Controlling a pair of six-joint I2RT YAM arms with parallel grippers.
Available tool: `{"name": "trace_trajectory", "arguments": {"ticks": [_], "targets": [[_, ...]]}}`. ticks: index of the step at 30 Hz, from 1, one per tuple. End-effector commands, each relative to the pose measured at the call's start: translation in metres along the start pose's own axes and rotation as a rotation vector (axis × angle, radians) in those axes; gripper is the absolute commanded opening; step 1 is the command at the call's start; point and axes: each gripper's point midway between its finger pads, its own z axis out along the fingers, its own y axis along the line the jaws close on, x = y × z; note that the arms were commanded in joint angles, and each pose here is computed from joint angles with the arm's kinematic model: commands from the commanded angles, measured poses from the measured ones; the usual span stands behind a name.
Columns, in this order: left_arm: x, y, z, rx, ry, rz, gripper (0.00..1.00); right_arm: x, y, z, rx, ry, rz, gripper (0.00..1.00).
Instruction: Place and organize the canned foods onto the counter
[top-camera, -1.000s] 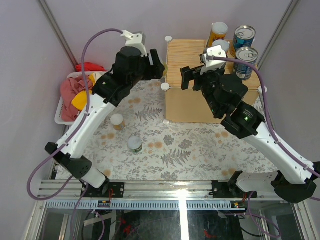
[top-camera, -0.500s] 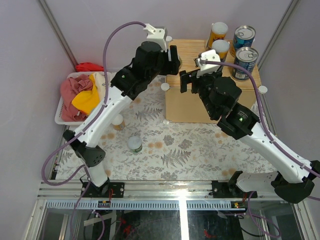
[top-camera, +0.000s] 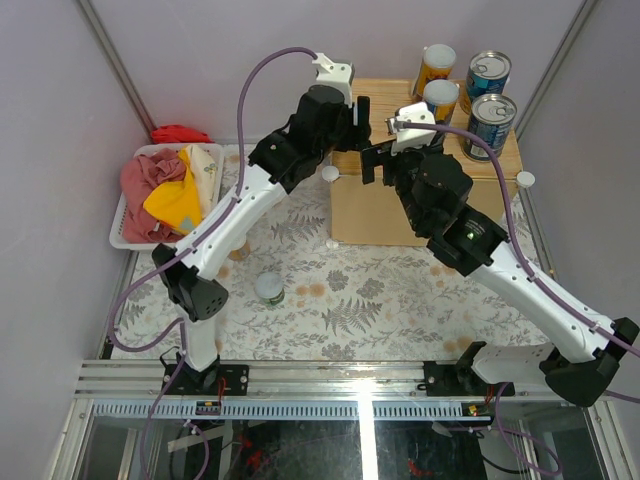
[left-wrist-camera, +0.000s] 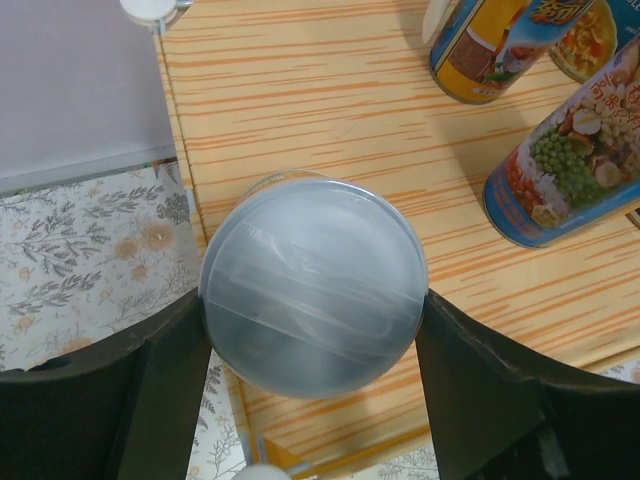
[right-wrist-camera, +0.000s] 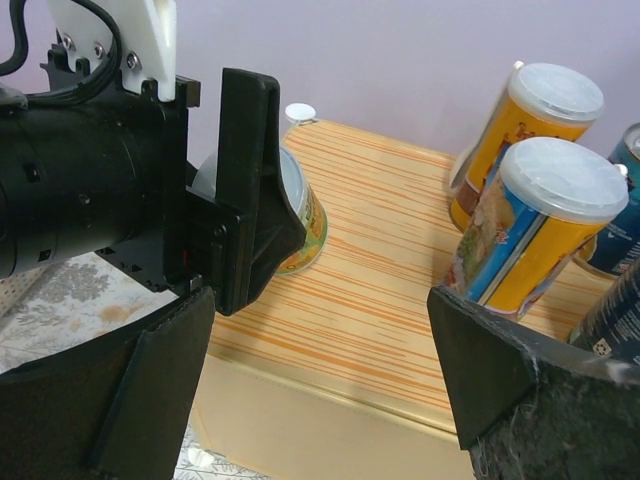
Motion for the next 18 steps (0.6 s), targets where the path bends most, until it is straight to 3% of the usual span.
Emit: {"name": "trace_trajectory", "arguments": {"ticks": [1, 5, 14, 18], "targets": [[-0.078, -0.018, -0.013, 0.058, -0.255, -0.046, 0.01, -0.013, -0.012, 0.003, 0.031, -0.05, 0.048, 0.95], [-0.076, -0.02, -0.003, 0.057, -0.256, -0.042, 0.07, -0.006, -0.015, 0.006, 0.035, -0.038, 0.05, 0.95], [-0.075, -0.021, 0.011, 0.042, -0.269, -0.043, 0.5, 0.001, -0.018, 0.012, 0.037, -0.026, 0.05, 0.95], [-0.076, -0.021, 0.017, 0.038, -0.276, -0.043, 0.62, 0.004, -0.018, 0.017, 0.034, -0.021, 0.049, 0.95]]}}
